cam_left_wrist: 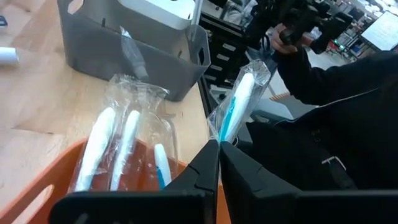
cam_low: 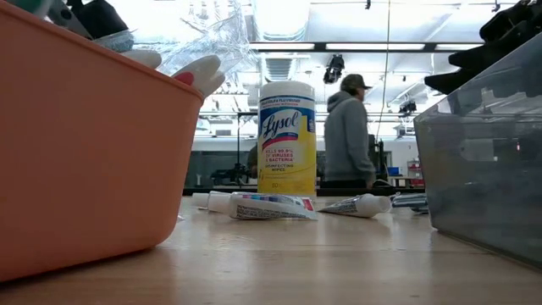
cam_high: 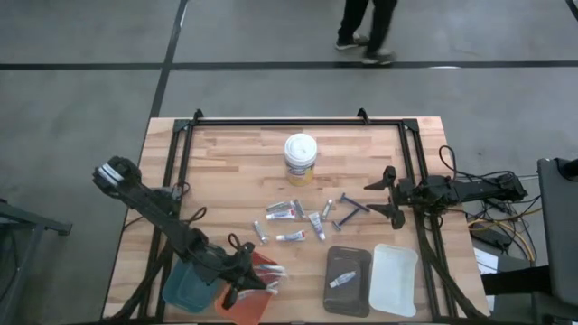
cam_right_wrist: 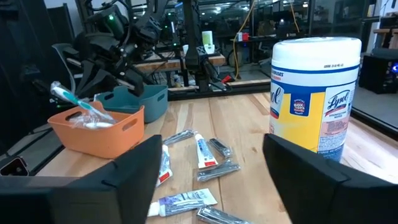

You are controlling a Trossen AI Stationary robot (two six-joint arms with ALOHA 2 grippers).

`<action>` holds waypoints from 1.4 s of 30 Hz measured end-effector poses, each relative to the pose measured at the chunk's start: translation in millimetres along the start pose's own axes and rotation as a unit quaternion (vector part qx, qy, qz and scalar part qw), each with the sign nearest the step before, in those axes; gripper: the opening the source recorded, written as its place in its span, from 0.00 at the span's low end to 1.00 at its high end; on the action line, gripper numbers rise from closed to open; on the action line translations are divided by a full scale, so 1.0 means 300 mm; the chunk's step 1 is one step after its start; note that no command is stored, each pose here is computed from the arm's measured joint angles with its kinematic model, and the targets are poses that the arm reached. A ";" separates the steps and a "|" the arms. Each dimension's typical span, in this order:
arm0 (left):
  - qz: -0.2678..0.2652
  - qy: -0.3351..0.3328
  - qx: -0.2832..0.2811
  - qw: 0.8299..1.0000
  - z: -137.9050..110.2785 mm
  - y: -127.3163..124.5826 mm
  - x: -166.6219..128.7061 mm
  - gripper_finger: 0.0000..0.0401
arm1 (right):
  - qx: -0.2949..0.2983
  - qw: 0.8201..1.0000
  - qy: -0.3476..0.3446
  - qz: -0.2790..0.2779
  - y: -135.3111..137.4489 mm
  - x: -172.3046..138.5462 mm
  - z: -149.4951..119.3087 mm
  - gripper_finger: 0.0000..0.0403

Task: Pick & Place Travel size toiletries
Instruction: Put the green toothbrush into the orange bin, then put the silver nail cutter into the blue bin

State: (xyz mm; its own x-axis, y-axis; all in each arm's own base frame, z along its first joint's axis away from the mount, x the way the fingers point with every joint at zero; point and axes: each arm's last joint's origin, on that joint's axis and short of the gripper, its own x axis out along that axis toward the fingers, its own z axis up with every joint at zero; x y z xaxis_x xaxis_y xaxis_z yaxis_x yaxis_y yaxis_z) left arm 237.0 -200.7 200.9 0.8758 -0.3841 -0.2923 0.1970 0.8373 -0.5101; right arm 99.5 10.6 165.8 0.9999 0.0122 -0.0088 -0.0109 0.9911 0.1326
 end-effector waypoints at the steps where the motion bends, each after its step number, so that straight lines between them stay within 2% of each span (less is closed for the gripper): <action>1: -0.001 -0.001 0.000 1.000 0.001 -0.001 0.001 0.05 | -0.001 1.000 0.000 0.000 0.000 0.000 0.000 0.64; 8: -0.001 -0.002 0.013 1.000 0.006 -0.003 -0.003 0.05 | -0.002 1.000 0.001 0.001 0.000 0.000 0.000 0.43; 13: 0.005 0.006 0.015 1.000 0.001 0.001 -0.004 0.10 | -0.003 1.000 0.001 0.001 0.000 0.000 -0.001 0.30; 18: 0.007 0.008 0.015 1.000 0.000 0.002 -0.004 0.17 | -0.004 1.000 0.001 0.001 0.000 0.000 -0.001 0.19; 23: 0.006 0.007 0.019 1.000 0.003 0.001 -0.006 0.24 | -0.008 1.000 0.001 0.000 0.000 0.000 0.000 0.13; 32: 0.008 -0.008 0.045 0.999 0.055 -0.013 -0.060 0.31 | -0.016 1.000 0.000 0.000 0.000 0.000 0.000 0.13; 37: 0.050 -0.024 0.054 0.997 0.083 -0.006 -0.099 0.33 | -0.016 1.000 0.000 0.000 0.000 0.000 0.000 0.20; 42: 0.038 -0.026 0.048 0.998 0.096 -0.012 -0.111 0.33 | -0.015 1.000 0.000 0.000 0.000 0.000 0.000 0.30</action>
State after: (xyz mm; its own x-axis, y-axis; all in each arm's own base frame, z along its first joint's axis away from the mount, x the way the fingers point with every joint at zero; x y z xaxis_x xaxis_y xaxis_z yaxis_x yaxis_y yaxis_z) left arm 219.8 -179.6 235.8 0.9109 -0.3000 -0.2833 0.1690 0.8976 -0.4072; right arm 99.5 10.6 165.8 0.9999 0.0126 -0.0087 -0.0116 0.9946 0.1030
